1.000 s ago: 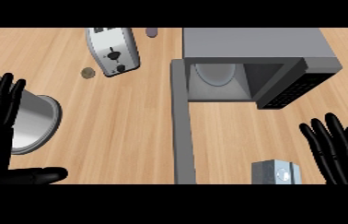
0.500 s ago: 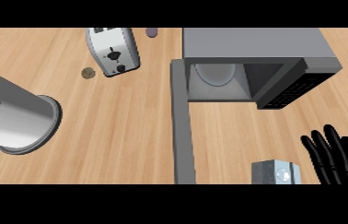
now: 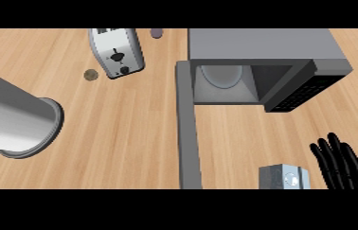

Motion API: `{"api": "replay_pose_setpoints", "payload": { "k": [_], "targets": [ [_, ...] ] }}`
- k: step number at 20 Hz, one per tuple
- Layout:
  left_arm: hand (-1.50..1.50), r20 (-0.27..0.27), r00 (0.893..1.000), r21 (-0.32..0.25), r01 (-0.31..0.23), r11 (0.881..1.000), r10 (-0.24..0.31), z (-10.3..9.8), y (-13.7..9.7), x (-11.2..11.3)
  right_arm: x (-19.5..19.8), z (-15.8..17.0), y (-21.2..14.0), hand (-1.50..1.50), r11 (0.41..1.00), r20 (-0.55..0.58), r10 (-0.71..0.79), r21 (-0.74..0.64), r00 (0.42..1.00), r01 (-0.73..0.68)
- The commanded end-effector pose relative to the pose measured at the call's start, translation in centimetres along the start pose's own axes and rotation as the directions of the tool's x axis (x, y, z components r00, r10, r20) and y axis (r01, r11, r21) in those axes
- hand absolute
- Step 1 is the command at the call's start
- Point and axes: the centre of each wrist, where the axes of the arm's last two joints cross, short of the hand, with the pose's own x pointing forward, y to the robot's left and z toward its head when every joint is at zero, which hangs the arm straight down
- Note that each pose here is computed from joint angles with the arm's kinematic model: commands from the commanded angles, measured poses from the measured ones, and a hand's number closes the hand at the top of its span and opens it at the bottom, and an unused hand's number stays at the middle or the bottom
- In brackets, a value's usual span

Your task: Pick up the milk, place it into the microwave and close the microwave

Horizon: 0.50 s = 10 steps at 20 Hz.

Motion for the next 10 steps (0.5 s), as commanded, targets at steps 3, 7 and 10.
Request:
{"api": "replay_pose_setpoints", "payload": {
  "k": [3, 7, 10],
  "targets": [
    [-1.50, -0.016, 1.000, 0.006, -0.008, 1.000, 0.008, 1.9, 1.3, 0.9, -4.0, 1.3, -1.3, -1.50, 0.998, -0.039, -0.012, -0.062, 0.999, 0.009],
    [-1.50, -0.021, 1.000, 0.010, -0.009, 1.000, 0.009, 1.9, 0.6, 0.6, -6.2, 2.0, -1.8, -1.50, 0.995, -0.097, 0.026, -0.090, 0.995, -0.035],
    [-1.50, 0.004, 1.000, -0.026, 0.011, 1.000, -0.010, 1.6, 1.2, 1.5, -7.6, -0.3, -3.0, -1.50, 0.990, -0.093, 0.020, -0.140, 0.995, -0.033]
  ]
}}
